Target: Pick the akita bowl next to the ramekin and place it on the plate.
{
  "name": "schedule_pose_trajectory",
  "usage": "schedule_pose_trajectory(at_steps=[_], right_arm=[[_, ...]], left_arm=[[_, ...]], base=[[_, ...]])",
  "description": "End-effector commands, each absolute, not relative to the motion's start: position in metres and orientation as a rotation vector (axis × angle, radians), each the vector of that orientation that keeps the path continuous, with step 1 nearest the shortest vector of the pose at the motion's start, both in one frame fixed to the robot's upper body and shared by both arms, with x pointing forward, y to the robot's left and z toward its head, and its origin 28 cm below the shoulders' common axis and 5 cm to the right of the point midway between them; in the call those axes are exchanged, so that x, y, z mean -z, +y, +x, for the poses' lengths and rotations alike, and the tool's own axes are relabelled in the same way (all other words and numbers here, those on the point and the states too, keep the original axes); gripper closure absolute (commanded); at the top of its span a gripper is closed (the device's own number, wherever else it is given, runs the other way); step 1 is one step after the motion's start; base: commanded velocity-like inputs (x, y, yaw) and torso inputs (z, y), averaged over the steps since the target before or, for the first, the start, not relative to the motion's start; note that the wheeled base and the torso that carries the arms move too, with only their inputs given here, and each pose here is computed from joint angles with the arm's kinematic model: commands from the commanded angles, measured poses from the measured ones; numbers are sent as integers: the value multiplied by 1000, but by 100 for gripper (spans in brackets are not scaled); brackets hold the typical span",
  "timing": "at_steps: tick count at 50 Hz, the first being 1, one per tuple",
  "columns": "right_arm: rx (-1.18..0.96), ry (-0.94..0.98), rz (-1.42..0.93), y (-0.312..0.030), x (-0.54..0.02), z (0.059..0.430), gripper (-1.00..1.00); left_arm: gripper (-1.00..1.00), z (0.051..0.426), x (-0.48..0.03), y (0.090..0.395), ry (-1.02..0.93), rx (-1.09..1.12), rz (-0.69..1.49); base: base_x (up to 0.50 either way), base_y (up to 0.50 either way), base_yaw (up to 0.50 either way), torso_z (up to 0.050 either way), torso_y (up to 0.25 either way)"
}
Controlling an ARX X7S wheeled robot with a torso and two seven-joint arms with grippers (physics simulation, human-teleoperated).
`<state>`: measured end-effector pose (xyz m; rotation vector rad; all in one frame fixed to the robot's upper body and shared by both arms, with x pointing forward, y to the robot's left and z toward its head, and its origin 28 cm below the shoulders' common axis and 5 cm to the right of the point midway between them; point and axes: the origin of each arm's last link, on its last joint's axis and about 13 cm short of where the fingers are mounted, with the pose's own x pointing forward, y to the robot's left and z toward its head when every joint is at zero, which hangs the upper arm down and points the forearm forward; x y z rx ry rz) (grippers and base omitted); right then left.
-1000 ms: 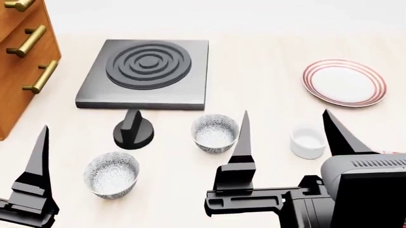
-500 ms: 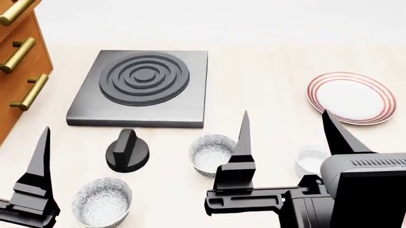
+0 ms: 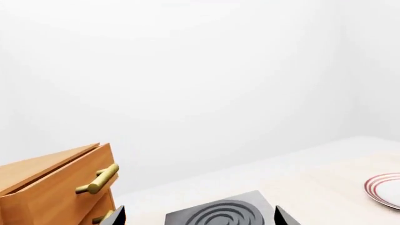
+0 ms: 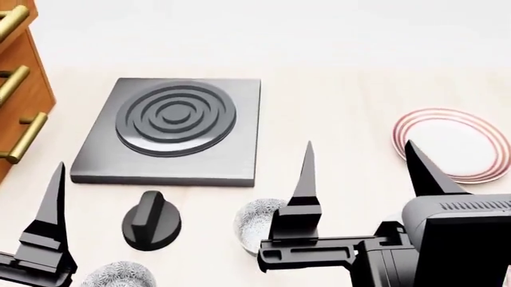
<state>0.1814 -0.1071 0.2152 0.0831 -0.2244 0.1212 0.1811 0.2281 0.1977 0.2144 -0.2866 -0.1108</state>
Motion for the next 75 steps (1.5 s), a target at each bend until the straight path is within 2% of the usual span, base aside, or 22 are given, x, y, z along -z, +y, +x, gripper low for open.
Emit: schedule_pose_trajectory(at_steps=[1,56,75], right_arm=[[-109,-242,90,-108,-215,181,-100],[-110,-237,50,-107,-214,182,-100],[-106,-234,61,-107,-210,183,-100]], left_arm=[[-100,181,-199,229,-299,110,205],[-100,180,-197,229,-294,114,211],[-100,181,-195,230,-287,111,218]], base=[[199,0,0,0,0],[201,0,0,0,0],[0,0,0,0,-78]])
